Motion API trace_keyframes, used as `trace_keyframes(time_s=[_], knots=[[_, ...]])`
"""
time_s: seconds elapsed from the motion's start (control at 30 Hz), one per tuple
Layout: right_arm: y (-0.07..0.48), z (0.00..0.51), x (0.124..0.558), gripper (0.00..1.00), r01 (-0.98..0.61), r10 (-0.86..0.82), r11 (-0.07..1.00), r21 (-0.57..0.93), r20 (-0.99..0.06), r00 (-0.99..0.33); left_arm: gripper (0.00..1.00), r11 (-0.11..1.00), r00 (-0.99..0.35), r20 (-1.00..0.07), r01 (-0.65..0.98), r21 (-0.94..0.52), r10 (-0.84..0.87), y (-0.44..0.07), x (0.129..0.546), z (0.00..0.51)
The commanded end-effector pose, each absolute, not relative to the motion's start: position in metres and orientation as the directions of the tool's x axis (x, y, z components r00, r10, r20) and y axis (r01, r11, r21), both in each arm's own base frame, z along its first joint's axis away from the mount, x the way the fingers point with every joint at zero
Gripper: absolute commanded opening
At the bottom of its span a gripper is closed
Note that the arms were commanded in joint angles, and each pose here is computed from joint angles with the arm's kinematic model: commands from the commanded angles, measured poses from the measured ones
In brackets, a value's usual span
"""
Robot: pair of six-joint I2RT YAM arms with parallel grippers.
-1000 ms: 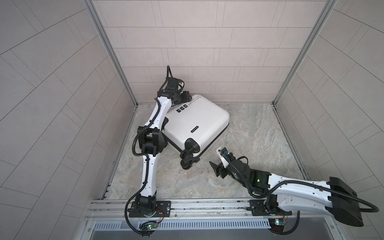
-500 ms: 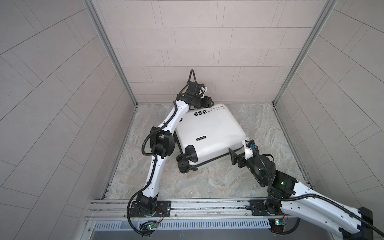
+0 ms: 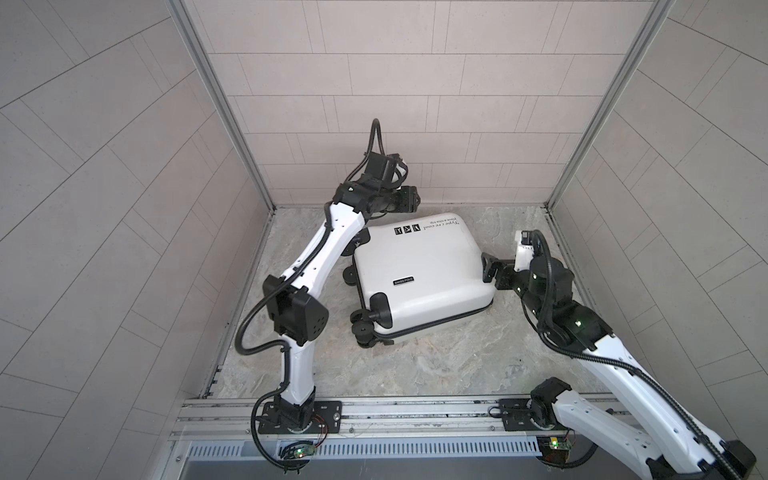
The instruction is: Pack the luggage
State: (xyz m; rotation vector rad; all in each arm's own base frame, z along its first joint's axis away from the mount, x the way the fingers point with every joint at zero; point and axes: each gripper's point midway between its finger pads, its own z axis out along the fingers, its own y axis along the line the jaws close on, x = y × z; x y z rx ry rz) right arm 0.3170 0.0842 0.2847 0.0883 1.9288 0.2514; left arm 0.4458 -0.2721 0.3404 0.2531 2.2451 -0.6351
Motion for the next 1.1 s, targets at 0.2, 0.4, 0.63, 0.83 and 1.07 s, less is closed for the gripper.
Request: trace_keyframes(time_s=[0.2, 0.4, 0.63, 0.83, 1.07], knots=[[0.070, 0.282, 0.371, 0.96, 0.000, 0.337, 0.923, 0.385, -0.809, -0.481, 0.65, 0.926, -0.625, -0.776, 0.337, -0.169, 0.085, -0.248, 0.310, 0.323], [0.056, 0.259, 0.416, 0.94, 0.080, 0.466, 0.859, 0.506, -0.706, -0.533, 0.64, 0.920, -0.633, -0.768, 0.350, -0.176, 0.094, -0.252, 0.234, 0.295], [0.069, 0.251, 0.472, 0.93, 0.043, 0.487, 0.818, 0.574, -0.651, -0.582, 0.63, 0.892, -0.676, -0.727, 0.395, -0.221, 0.119, -0.287, 0.167, 0.259], [0.085, 0.246, 0.507, 0.90, -0.008, 0.489, 0.782, 0.623, -0.621, -0.613, 0.62, 0.893, -0.765, -0.615, 0.397, -0.213, 0.193, -0.309, 0.140, 0.191], [0.104, 0.241, 0.536, 0.90, -0.069, 0.476, 0.735, 0.675, -0.585, -0.657, 0.62, 0.919, -0.760, -0.649, 0.281, -0.275, 0.038, -0.278, 0.149, 0.154]])
